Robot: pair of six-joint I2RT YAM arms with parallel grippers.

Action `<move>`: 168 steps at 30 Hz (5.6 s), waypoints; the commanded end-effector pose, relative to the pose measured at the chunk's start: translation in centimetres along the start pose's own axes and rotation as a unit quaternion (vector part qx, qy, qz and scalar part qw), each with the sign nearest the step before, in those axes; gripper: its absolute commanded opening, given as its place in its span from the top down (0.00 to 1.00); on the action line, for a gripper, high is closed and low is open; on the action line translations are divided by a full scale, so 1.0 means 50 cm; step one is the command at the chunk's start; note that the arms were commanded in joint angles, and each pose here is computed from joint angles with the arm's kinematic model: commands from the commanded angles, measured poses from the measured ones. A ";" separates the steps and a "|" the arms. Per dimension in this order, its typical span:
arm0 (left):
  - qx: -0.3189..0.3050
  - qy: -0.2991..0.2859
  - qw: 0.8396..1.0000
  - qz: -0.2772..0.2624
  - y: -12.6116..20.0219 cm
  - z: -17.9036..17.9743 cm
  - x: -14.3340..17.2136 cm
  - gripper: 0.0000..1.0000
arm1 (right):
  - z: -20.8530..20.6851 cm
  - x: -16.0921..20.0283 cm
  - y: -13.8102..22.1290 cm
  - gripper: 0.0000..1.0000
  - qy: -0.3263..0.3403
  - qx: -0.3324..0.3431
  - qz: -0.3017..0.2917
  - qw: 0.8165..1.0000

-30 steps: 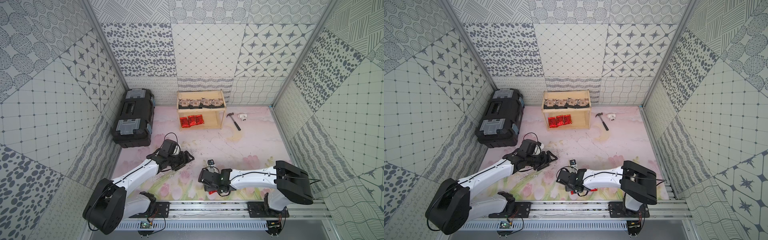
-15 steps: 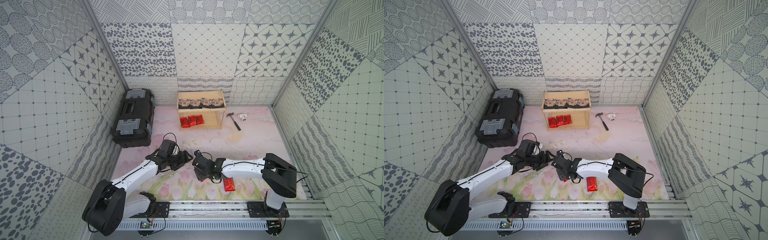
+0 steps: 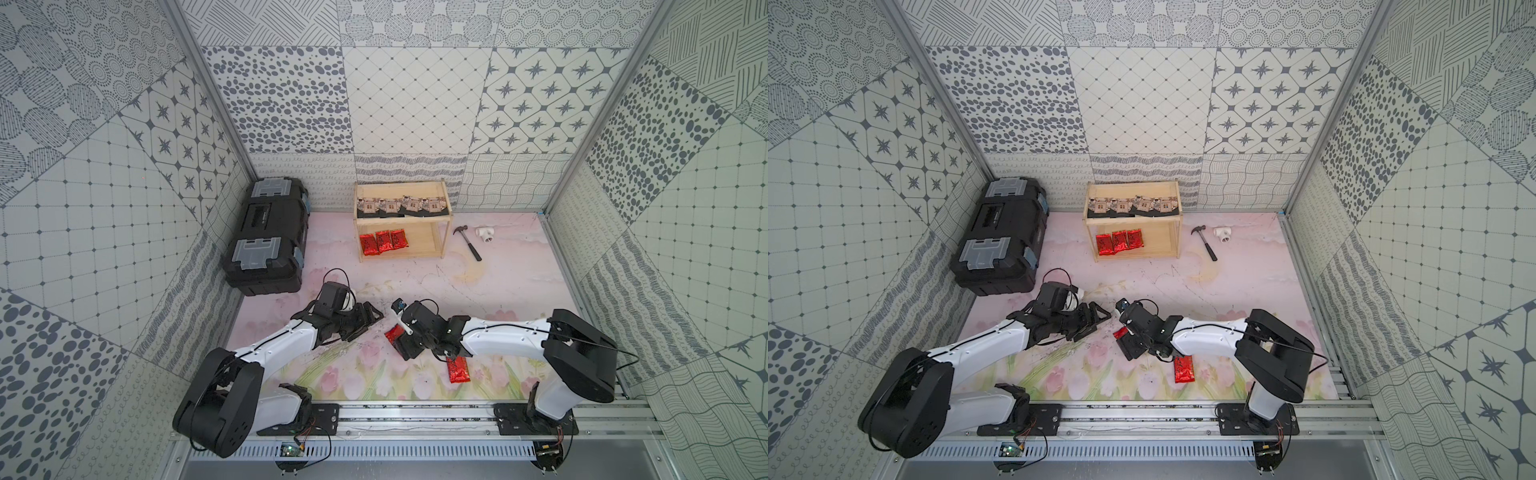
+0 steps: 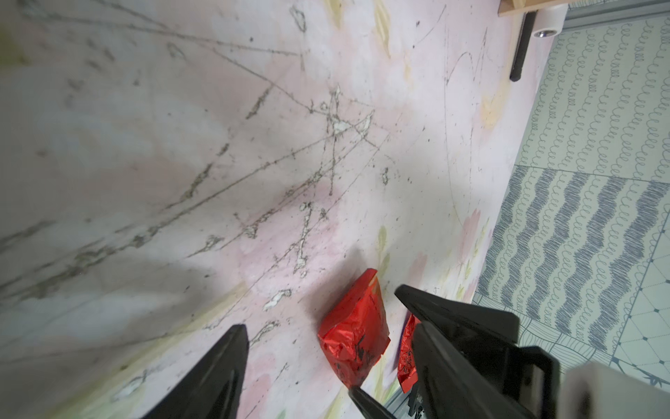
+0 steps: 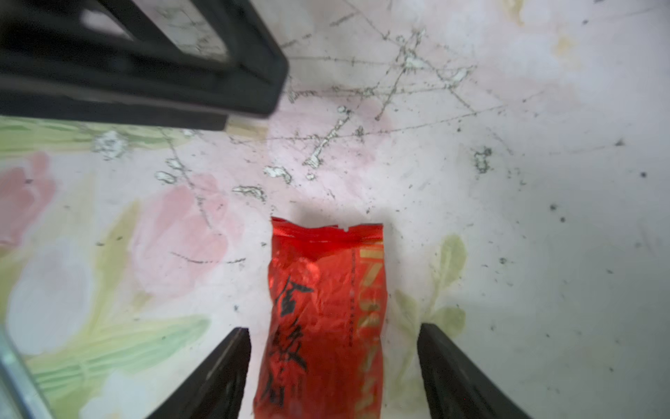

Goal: Place the tea bags on the shelf by color
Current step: Move the tea bag to the center of the board, then pick up the tea bag from the center of the board, then place the tea bag on the shelf.

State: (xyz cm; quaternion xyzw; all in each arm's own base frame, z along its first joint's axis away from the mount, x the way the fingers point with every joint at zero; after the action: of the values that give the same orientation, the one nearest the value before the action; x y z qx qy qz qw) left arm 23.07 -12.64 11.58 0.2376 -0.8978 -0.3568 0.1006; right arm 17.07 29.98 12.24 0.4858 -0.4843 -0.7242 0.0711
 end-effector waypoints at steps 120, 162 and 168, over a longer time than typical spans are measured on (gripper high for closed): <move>0.181 -0.125 0.974 -0.050 0.143 -0.200 -0.014 0.23 | -0.183 -0.075 0.124 1.00 -0.484 -0.189 -0.324 0.791; 0.124 -0.109 0.986 -0.039 0.164 -0.154 -0.005 0.16 | -0.444 -0.222 -0.151 1.00 -0.640 0.143 -0.419 0.628; 0.125 -0.110 0.985 -0.039 0.165 -0.154 -0.005 0.16 | -0.449 -0.231 -0.170 1.00 -0.645 0.139 -0.415 0.626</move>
State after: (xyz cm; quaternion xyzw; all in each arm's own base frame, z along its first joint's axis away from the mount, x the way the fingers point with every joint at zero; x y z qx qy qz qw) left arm 23.18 -11.97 22.66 0.2486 -0.9292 -0.2718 -0.0301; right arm 43.05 26.48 12.27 0.0534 -0.2489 -0.7317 -0.6323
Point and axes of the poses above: each gripper's point midway between its finger pads, its own y axis back along the fingers, its own z axis along the line the jaws close on, x = y × z, the point moved 8 cm from there along y, back along the fingers, and after that the axes turned 9 degrees about y, right-handed, at the moved point
